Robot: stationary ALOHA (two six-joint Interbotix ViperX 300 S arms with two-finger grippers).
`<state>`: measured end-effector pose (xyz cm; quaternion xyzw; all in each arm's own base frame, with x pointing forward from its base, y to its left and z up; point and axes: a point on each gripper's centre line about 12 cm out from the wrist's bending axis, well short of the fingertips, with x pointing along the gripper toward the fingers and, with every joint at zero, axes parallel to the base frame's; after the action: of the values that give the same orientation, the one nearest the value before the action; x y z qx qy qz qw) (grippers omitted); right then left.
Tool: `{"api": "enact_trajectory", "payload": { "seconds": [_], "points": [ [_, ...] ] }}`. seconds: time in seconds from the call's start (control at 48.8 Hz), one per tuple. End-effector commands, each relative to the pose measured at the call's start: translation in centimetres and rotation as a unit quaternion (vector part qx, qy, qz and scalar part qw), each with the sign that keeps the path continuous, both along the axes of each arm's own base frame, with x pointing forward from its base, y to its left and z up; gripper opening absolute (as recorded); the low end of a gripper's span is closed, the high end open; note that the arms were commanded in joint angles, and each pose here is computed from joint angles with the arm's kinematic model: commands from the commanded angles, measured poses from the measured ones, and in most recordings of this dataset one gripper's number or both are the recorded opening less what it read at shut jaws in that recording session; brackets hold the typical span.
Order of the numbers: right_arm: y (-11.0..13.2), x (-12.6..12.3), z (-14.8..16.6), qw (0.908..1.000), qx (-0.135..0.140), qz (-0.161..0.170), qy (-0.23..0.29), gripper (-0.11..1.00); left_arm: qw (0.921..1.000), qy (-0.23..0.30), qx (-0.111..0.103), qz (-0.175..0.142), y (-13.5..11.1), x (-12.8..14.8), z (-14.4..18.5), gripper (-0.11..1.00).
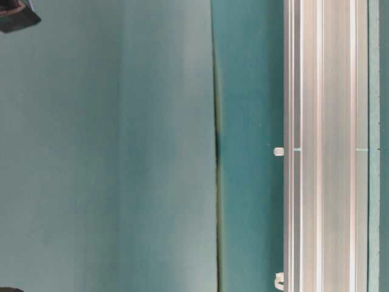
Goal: Lift the large metal rail with both hands.
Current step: 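Move both grippers down over the two ends of the silver rail, then close both grippers on the silver rail near each end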
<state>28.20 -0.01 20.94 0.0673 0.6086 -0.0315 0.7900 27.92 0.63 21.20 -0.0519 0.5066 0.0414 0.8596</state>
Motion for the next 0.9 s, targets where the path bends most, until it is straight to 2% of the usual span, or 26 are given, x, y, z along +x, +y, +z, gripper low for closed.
{"api": "enact_trajectory", "payload": {
  "seconds": [0.0, 0.226, 0.328, 0.39, 0.451, 0.574, 0.636, 0.677, 0.738, 0.882],
  "points": [
    [0.2, 0.6, 0.0, 0.9999, -0.003, 0.010, -0.012, 0.00, 0.9999, -0.011, -0.001, 0.004, 0.0, 0.4, 0.8, -0.01],
    [0.1, 1.1, -0.4, 0.9993, -0.003, 0.005, -0.036, 0.02, 0.9994, 0.034, -0.001, 0.000, -0.2, 0.2, 0.2, 0.02],
    [0.3, 1.0, -1.0, 0.9995, 0.000, 0.006, -0.030, 0.06, 0.9993, 0.038, 0.000, -0.005, -0.4, 0.0, 0.1, 0.11],
    [0.5, 1.0, -1.0, 0.9994, 0.004, 0.009, -0.032, 0.13, 0.9992, 0.040, 0.001, -0.008, -0.5, 0.0, 0.0, 0.23],
    [0.4, 1.0, -1.2, 0.9994, 0.003, 0.006, -0.034, 0.24, 0.9992, 0.039, 0.000, -0.008, -0.5, 0.0, 0.0, 0.39],
    [0.4, 1.1, -1.9, 0.9990, 0.001, 0.003, -0.044, 0.59, 0.9993, 0.036, 0.000, -0.007, -0.6, 0.1, -0.3, 0.76],
    [0.3, 1.3, -2.3, 0.9988, -0.003, 0.003, -0.048, 0.78, 0.9997, 0.021, 0.001, -0.011, -0.6, 0.4, -0.2, 0.90],
    [0.3, 1.4, -2.6, 0.9987, -0.008, 0.007, -0.049, 0.87, 0.9998, 0.014, 0.003, -0.012, -0.6, 0.7, -0.2, 0.93],
    [0.3, 1.5, -2.9, 0.9988, -0.014, 0.013, -0.044, 0.95, 0.9998, 0.009, 0.006, -0.017, -0.6, 0.8, -0.4, 0.90],
    [0.2, 1.6, -3.5, 0.9990, -0.017, 0.018, -0.037, 0.96, 0.9993, 0.027, 0.009, -0.024, -0.7, 1.2, -1.7, 0.90]
  ]
}}
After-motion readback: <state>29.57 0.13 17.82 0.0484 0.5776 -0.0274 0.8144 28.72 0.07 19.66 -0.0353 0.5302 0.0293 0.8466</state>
